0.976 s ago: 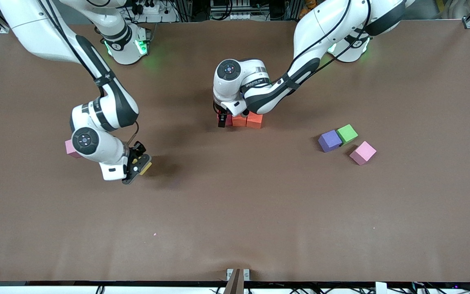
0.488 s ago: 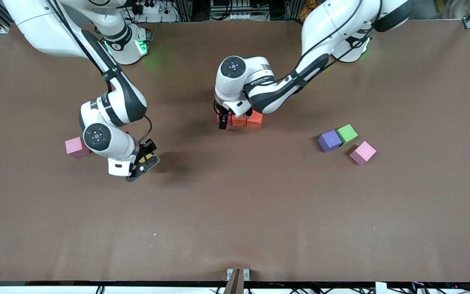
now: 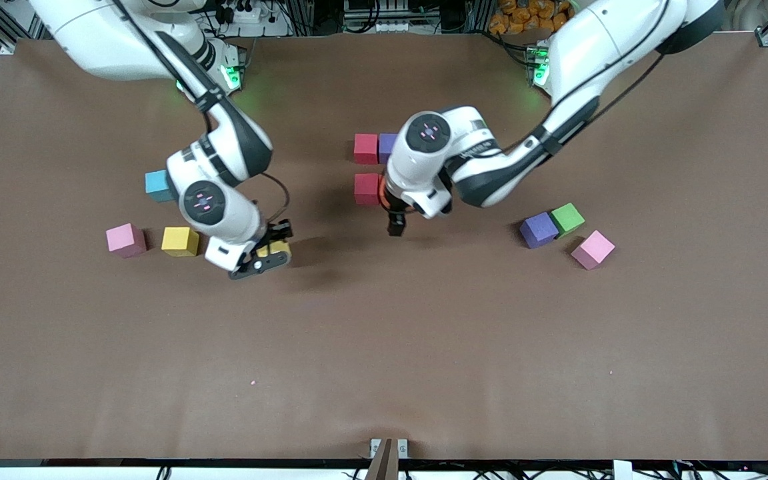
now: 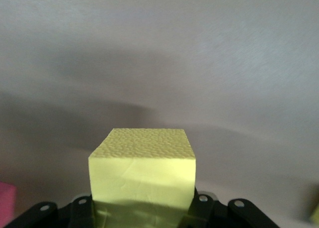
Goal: Form number 2 with 11 blocks
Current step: 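Carry the yellow cube with the right gripper while the left gripper reaches blue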
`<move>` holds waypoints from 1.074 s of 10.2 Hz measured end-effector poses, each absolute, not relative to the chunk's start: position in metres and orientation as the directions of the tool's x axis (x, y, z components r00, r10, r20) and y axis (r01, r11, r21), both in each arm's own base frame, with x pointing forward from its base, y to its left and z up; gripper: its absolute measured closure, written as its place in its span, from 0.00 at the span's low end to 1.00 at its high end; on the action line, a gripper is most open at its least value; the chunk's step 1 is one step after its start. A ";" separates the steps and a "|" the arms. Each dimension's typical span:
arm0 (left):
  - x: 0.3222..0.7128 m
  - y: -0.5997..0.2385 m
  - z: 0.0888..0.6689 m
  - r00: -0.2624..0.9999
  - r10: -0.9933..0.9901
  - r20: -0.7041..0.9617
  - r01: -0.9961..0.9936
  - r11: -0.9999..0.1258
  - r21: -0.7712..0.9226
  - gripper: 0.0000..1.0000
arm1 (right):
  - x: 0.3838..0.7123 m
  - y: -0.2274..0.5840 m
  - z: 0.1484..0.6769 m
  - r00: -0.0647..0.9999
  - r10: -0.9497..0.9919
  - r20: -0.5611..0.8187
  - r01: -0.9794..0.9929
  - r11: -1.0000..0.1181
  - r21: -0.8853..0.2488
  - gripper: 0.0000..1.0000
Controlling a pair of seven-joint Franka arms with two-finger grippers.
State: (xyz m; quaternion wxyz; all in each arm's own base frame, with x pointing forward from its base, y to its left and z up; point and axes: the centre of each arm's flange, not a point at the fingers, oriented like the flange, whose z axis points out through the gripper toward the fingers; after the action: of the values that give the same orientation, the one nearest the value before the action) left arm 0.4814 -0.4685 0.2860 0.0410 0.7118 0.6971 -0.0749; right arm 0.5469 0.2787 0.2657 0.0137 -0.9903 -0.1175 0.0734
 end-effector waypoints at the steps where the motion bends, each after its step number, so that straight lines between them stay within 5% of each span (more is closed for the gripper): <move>1: 0.496 -0.446 0.281 0.057 0.989 -0.138 0.996 -0.065 -0.053 0.00 | 0.536 0.299 0.266 0.974 0.175 -0.144 0.172 -0.985 -0.032 0.42; 7: 0.571 -0.269 0.254 0.562 0.818 -0.119 0.807 -0.574 -0.139 0.00 | 0.491 0.383 0.239 0.992 -0.042 -0.121 -0.048 -0.998 -0.050 0.42; 11: 0.589 -0.185 0.263 0.754 0.638 -0.153 0.616 -0.769 -0.172 0.00 | 0.474 0.420 0.215 0.984 -0.109 -0.141 -0.120 -0.991 -0.068 0.42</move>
State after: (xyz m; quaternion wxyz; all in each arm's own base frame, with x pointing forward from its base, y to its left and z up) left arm 0.5895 -0.1854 0.2626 -0.0556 0.9349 0.3354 -0.1020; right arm 0.4736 0.4196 0.2151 0.0380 -0.9953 0.0575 0.0686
